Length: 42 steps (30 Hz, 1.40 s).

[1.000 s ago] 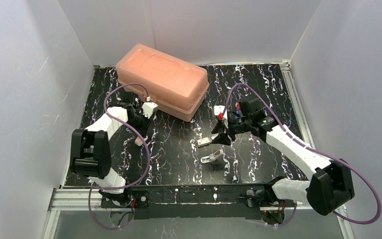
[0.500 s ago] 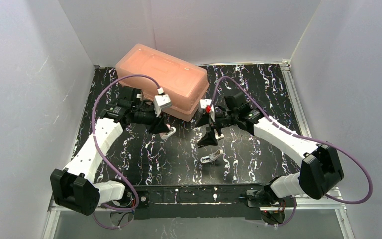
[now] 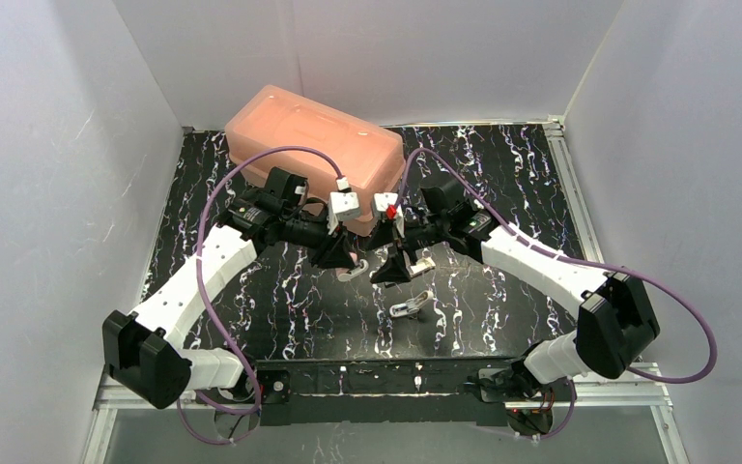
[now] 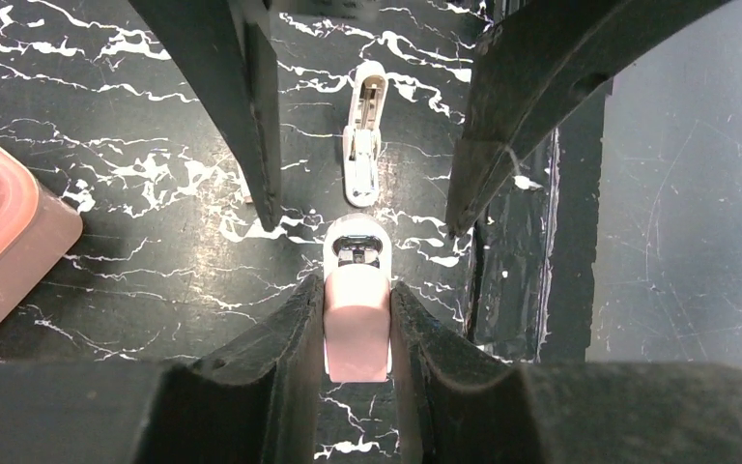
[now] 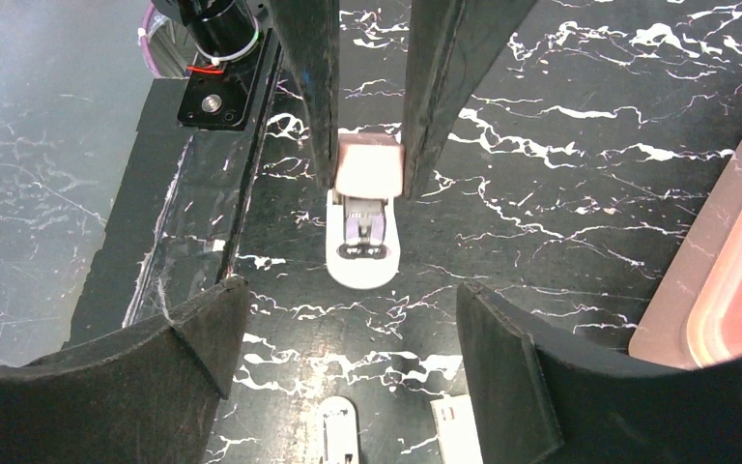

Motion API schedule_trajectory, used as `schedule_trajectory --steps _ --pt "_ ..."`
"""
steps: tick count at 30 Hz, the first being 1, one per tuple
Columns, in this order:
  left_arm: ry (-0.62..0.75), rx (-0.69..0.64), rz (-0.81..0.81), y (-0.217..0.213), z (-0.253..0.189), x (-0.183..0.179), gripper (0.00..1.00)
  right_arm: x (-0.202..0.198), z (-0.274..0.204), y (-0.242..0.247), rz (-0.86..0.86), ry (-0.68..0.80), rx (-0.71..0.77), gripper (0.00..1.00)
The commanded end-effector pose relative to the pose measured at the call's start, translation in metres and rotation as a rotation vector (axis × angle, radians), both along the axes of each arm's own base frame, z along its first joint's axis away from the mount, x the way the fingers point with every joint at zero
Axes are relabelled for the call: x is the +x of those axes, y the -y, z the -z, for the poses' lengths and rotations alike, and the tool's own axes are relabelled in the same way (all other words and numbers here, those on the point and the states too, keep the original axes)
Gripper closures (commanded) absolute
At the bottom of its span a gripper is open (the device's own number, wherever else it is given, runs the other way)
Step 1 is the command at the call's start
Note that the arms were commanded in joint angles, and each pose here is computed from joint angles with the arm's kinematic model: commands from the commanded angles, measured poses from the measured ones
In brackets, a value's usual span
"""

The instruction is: Load the staples into the stapler

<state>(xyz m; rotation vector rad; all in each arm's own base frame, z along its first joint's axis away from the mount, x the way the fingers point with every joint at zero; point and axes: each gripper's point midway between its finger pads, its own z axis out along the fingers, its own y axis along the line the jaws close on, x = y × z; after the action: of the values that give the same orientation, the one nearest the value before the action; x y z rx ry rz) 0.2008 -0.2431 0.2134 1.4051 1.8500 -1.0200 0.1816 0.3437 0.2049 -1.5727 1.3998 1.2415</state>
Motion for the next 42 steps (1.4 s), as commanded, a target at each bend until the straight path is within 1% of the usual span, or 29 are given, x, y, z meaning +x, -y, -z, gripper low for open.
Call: schedule_trajectory --steps 1,4,9,13,17,18,19,21,22,25,29,37,42 --pt "0.011 -0.061 0.010 0.008 -0.018 -0.001 1.00 0.003 -0.015 -0.012 -0.018 0.007 0.049 0.25" --pt "0.014 -0.072 0.009 0.009 -0.018 -0.002 1.00 0.004 -0.014 -0.014 -0.022 -0.013 0.050 0.29" --pt "0.017 -0.080 0.004 0.008 -0.017 -0.004 1.00 0.004 -0.010 -0.018 -0.025 -0.051 0.051 0.40" --pt "0.016 -0.078 0.000 0.008 -0.015 -0.004 1.00 0.004 -0.012 -0.020 -0.024 -0.071 0.054 0.53" --pt "0.016 -0.081 -0.002 0.008 -0.014 -0.004 1.00 0.005 -0.012 -0.022 -0.024 -0.081 0.057 0.62" --pt "0.015 -0.082 -0.003 0.008 -0.014 -0.004 1.00 0.005 -0.012 -0.022 -0.027 -0.085 0.057 0.67" --pt "0.014 -0.082 -0.005 0.008 -0.013 -0.004 1.00 0.005 -0.012 -0.022 -0.028 -0.087 0.058 0.73" --pt "0.017 -0.080 -0.009 0.006 -0.012 -0.005 1.00 0.006 -0.012 -0.021 -0.024 -0.074 0.062 0.92" --pt "0.019 -0.082 -0.011 0.006 -0.012 -0.005 1.00 0.006 -0.012 -0.019 -0.021 -0.067 0.066 0.98" --pt "0.016 -0.102 -0.021 0.002 -0.014 -0.004 1.00 0.009 -0.014 -0.013 0.004 -0.039 0.093 0.99" --pt "0.010 -0.152 -0.052 -0.004 -0.023 0.002 1.00 0.020 -0.013 0.000 0.081 -0.028 0.118 0.99" --pt "-0.003 -0.271 -0.165 -0.023 -0.043 0.023 1.00 0.036 -0.001 0.024 0.207 -0.089 0.161 0.99" --pt "-0.024 -0.307 -0.185 -0.028 -0.043 0.022 1.00 0.040 -0.003 0.028 0.240 -0.125 0.200 0.99"
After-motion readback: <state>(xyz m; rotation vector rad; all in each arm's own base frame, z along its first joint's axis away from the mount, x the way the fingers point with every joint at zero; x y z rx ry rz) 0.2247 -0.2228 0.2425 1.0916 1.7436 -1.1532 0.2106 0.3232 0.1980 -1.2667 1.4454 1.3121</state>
